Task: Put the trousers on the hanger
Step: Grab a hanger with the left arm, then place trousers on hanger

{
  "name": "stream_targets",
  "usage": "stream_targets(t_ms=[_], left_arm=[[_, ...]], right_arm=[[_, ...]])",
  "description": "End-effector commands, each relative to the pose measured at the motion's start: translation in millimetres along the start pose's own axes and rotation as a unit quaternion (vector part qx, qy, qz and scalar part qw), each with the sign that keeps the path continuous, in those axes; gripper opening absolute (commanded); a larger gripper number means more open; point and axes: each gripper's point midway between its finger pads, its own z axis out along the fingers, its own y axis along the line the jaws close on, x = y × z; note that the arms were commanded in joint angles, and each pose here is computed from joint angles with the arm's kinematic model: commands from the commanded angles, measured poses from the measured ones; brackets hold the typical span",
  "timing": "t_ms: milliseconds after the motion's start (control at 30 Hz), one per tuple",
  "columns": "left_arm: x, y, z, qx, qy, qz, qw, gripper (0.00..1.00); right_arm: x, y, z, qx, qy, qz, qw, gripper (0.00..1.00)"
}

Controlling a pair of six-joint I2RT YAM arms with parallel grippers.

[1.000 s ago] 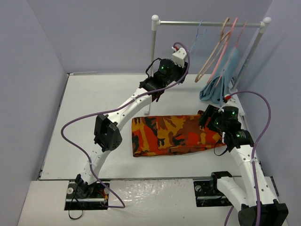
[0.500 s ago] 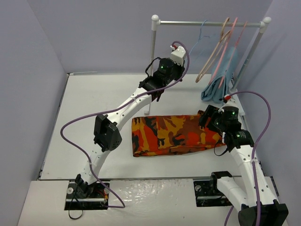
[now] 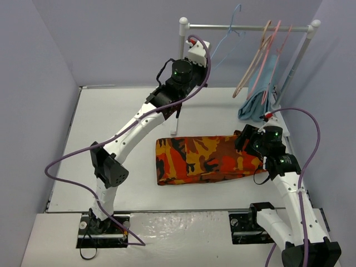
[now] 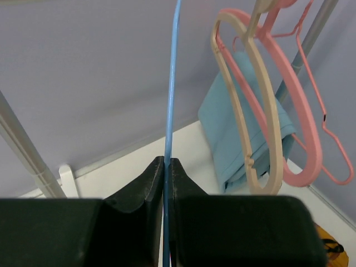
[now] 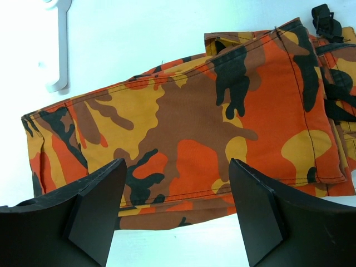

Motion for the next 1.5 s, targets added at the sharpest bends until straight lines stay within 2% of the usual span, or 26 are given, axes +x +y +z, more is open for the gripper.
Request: stream_targets(t_ms=[0,100,467,667,733,800,833,967,1067,1267,1333,1467], left_arm=[[-73,-1,-42,0.007,-0.091,-0.017,0.996,0.00],[-46,3,-54,0.004,-0.067,-0.023,0.997,0.00],[-31,27,-143,-0.024,-0.038,-0.025,0.999,0.00],[19,51,-206,-0.064,0.029,-0.032,0.997,0.00],[47,62,-233,-0.085,0.056,-0.039,0.994,0.00],[57,68,-256,-0.097,0.064,-0.052,0.992,0.00],[77,71,-264,-0.101,0.082,-0.054,0.990,0.00],[103,82,-301,-0.117,0.081,-0.080,0.987,0.00],[134,102,-329,-0.164,0.086,-0.090,0.979,0.00],[176,125,-364,-0.219,0.095,-0.107,0.965,0.00],[186,129,-369,-0.230,0.096,-0.111,0.962,0.00],[206,137,-379,-0.252,0.092,-0.128,0.955,0.00]], right_arm=[[-3,9,3,-0.021,0.003,-0.014,1.000,0.71],[4,11,7,-0.024,0.016,-0.015,0.999,0.71],[26,28,20,-0.045,0.059,-0.036,0.997,0.71],[56,56,29,-0.066,0.085,-0.057,0.992,0.70],[73,70,32,-0.072,0.092,-0.073,0.990,0.70],[94,87,33,-0.085,0.105,-0.096,0.986,0.70],[99,91,36,-0.082,0.104,-0.097,0.986,0.70],[133,122,42,-0.098,0.121,-0.136,0.978,0.69],[152,155,47,-0.108,0.122,-0.181,0.970,0.67],[165,221,63,-0.141,0.122,-0.235,0.954,0.66],[156,245,66,-0.154,0.110,-0.230,0.955,0.66],[170,262,88,-0.124,0.115,-0.247,0.954,0.65]])
